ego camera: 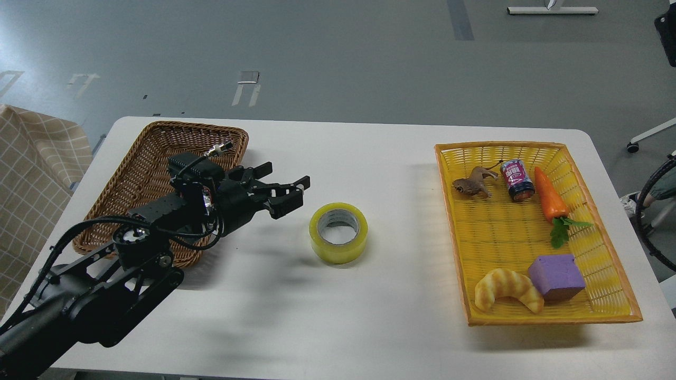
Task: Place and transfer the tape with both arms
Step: 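Reach the left gripper toward the tape roll on the table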
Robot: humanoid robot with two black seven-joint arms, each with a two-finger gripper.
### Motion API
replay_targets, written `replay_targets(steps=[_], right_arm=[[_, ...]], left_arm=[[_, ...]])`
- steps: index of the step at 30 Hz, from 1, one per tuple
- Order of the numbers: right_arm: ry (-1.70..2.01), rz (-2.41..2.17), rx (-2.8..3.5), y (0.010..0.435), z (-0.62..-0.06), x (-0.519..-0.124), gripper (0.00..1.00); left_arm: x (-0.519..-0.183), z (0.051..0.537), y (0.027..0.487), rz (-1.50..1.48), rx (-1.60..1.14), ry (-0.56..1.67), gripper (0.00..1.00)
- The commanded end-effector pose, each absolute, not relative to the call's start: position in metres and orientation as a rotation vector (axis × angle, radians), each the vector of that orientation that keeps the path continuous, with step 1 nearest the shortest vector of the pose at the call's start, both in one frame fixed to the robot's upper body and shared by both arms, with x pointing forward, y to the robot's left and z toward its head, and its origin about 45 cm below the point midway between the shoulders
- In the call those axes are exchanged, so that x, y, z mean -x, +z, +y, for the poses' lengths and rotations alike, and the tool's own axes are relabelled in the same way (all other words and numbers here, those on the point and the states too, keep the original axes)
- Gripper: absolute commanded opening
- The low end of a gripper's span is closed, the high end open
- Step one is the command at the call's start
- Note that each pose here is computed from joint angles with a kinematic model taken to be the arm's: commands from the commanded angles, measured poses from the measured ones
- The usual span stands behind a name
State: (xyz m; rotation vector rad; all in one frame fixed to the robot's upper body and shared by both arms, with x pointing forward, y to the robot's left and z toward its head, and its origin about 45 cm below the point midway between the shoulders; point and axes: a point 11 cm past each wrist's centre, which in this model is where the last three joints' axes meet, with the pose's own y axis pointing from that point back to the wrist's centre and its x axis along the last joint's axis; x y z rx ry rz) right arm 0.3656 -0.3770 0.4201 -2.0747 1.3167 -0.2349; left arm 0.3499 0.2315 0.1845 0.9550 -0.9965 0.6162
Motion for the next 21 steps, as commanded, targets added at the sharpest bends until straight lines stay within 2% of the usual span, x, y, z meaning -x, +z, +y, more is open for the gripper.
replay_targets(steps=[1,11,21], right_arm=[[-0.240,1.315,2.069,0.422,-0.378,-0.364,1.00],[-0.266,1.288,2.055,0.431,-0.375,-0.363,1.00],[-0.282,1.292,2.053,0.436,-0.378,-0.362,1.00]], left_arm=[[-0.354,0.217,0.183,-1.024,-0.958,0.564,0.98],[-0.353,0.192,0.151,-1.050,-1.014,0.396,0.98],[-0.362,0.176,0.141,-1.030,-1.008,0.410,0.98]])
